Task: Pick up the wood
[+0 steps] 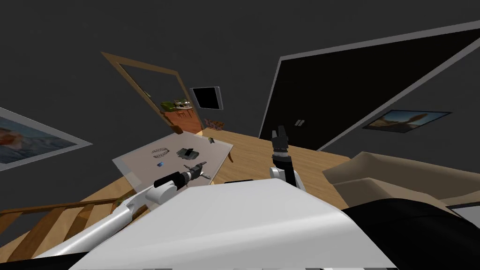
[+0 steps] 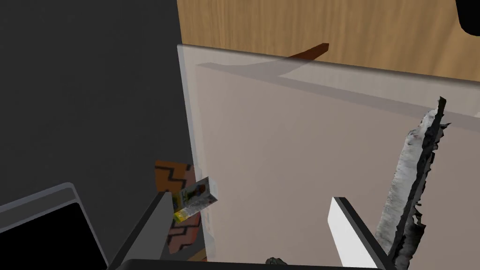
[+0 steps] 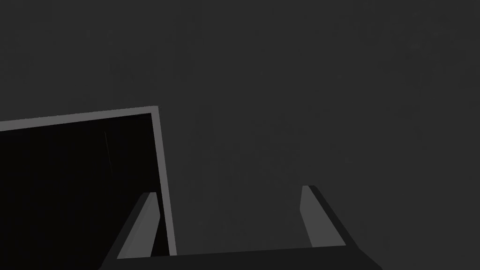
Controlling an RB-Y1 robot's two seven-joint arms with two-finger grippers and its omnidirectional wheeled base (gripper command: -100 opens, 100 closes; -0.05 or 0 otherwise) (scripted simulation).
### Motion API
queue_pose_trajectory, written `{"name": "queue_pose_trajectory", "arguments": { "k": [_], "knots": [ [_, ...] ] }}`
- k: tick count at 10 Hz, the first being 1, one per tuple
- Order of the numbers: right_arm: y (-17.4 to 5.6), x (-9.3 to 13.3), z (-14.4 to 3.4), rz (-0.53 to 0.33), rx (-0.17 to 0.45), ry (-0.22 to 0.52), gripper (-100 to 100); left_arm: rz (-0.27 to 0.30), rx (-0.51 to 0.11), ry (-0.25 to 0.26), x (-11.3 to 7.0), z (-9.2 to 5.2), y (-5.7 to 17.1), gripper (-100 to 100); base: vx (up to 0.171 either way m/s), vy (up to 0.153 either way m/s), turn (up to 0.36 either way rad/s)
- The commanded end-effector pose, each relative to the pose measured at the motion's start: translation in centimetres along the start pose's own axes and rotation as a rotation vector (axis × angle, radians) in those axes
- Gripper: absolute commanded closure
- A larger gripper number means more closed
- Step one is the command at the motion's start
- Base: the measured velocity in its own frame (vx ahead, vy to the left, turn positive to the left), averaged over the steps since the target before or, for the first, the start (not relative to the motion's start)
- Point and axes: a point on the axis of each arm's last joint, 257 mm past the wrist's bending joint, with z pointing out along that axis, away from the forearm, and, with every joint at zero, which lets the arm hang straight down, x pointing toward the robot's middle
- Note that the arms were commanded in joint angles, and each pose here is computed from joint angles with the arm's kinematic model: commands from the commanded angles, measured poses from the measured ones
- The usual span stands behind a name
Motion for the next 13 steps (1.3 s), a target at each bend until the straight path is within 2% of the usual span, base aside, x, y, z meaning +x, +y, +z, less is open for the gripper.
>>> {"name": "queue_pose_trajectory", "arguments": {
  "k": [1, 2, 3, 4, 6, 8, 11, 12, 13],
  "knots": [
    [0.0, 0.0, 0.0, 0.000, 0.000, 0.000, 0, -0.017, -0.096, 0.007, -0.7, -0.7, 3.4, -100, -0.012, 0.028, -0.273],
    [0.0, 0.0, 0.0, 0.000, 0.000, 0.000, 0, -0.023, -0.099, 0.006, -0.9, -0.8, 3.4, -100, -0.011, 0.031, -0.111],
    [0.0, 0.0, 0.0, 0.000, 0.000, 0.000, 0, -0.038, -0.175, 0.010, -1.2, -1.5, 6.3, -100, -0.004, 0.029, -0.202],
    [0.0, 0.0, 0.0, 0.000, 0.000, 0.000, 0, -0.043, -0.179, 0.008, -1.5, -1.7, 6.3, -100, -0.001, 0.028, -0.118],
    [0.0, 0.0, 0.0, 0.000, 0.000, 0.000, 0, -0.076, -0.323, -0.001, -2.9, -3.9, 11.4, -100, 0.014, 0.036, -0.268],
    [0.0, 0.0, 0.0, 0.000, 0.000, 0.000, 0, -0.084, -0.324, 0.001, -2.8, -3.9, 11.4, -100, 0.019, 0.030, -0.086],
    [0.0, 0.0, 0.0, 0.000, 0.000, 0.000, 0, -0.144, -0.501, -0.024, -4.6, -7.7, 17.5, -100, 0.049, 0.027, -0.282],
    [0.0, 0.0, 0.0, 0.000, 0.000, 0.000, 0, -0.144, -0.501, -0.024, -4.6, -7.7, 17.5, -100, 0.060, 0.036, -0.087],
    [0.0, 0.0, 0.0, 0.000, 0.000, 0.000, 0, -0.162, -0.550, -0.033, -5.1, -9.0, 19.1, -100, 0.050, 0.024, -0.137]
  ]
}}
